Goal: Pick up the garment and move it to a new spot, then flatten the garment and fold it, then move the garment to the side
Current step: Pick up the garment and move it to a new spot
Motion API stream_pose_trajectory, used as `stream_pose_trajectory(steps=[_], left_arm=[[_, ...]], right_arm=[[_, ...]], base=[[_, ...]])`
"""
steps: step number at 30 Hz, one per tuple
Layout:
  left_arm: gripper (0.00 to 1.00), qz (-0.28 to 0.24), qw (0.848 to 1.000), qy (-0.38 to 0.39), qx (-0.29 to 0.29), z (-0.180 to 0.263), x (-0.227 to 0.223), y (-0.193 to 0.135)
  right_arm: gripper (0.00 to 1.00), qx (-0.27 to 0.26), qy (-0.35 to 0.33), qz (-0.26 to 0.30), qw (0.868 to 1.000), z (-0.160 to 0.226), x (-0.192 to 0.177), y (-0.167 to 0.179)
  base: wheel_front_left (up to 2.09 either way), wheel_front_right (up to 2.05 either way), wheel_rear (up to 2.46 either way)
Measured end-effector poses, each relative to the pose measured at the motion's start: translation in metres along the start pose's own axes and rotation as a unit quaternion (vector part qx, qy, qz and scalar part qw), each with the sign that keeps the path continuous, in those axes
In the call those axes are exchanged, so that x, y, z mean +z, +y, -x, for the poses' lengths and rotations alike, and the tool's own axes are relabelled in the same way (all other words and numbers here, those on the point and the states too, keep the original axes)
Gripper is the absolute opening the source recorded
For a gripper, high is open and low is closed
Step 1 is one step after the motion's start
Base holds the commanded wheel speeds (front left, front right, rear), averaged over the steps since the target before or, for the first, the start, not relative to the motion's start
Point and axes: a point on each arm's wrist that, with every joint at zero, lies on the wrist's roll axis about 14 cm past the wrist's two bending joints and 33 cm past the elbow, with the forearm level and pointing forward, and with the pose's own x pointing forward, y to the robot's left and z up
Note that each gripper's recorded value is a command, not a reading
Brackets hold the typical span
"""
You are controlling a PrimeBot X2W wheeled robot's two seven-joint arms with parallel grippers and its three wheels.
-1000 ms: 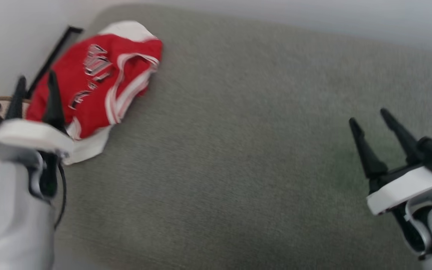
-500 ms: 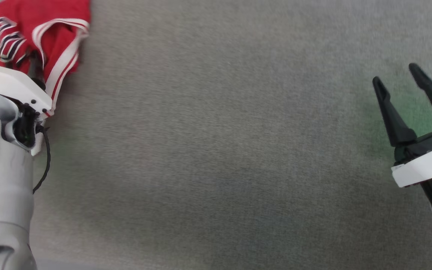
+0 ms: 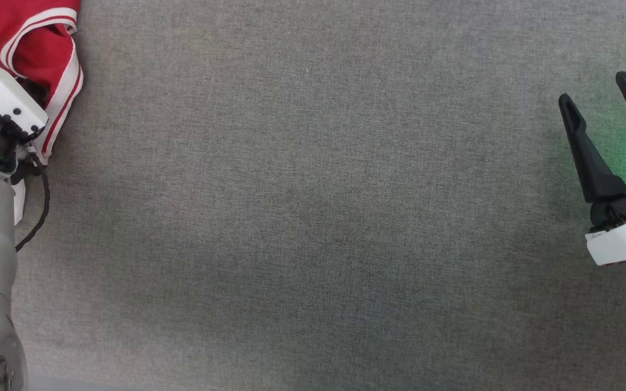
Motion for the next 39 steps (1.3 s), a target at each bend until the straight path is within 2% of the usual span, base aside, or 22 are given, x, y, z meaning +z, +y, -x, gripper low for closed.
stream_pose_trajectory(steps=[5,12,16,28,29,31,39], left_arm=[[0.0,-0.004,1.0,-0.015,-0.006,0.0,0.005,-0.002],[0.0,-0.022,0.992,-0.126,-0.018,0.022,0.046,0.006],[0.0,-0.037,0.975,-0.215,-0.027,0.052,0.095,0.012],[0.0,-0.094,0.932,-0.345,-0.054,0.155,0.178,0.017],[0.0,-0.108,0.922,-0.368,-0.061,0.175,0.193,0.013],[0.0,-0.121,0.91,-0.39,-0.069,0.197,0.208,0.008],[0.0,-0.18,0.877,-0.427,-0.128,0.255,0.23,-0.04]], right_arm=[[1.0,-0.001,-0.005,0.0,1.0,-0.004,0.003,-0.001],[1.0,-0.002,-0.03,-0.004,1.0,-0.004,0.019,0.005],[1.0,-0.006,-0.052,-0.009,0.999,-0.001,0.035,0.01],[1.0,0.0,-0.118,-0.022,0.993,0.018,0.088,0.041],[1.0,0.0,-0.126,-0.023,0.992,0.022,0.094,0.045],[1.0,-0.003,-0.138,-0.024,0.99,0.026,0.103,0.047],[1.0,-0.029,-0.172,-0.025,0.984,0.045,0.125,0.041]], base=[[0.0,0.0,0.0],[0.0,0.0,0.0],[0.0,0.0,0.0],[0.0,0.0,0.0],[0.0,0.0,0.0],[0.0,0.0,0.0],[0.0,0.0,0.0]])
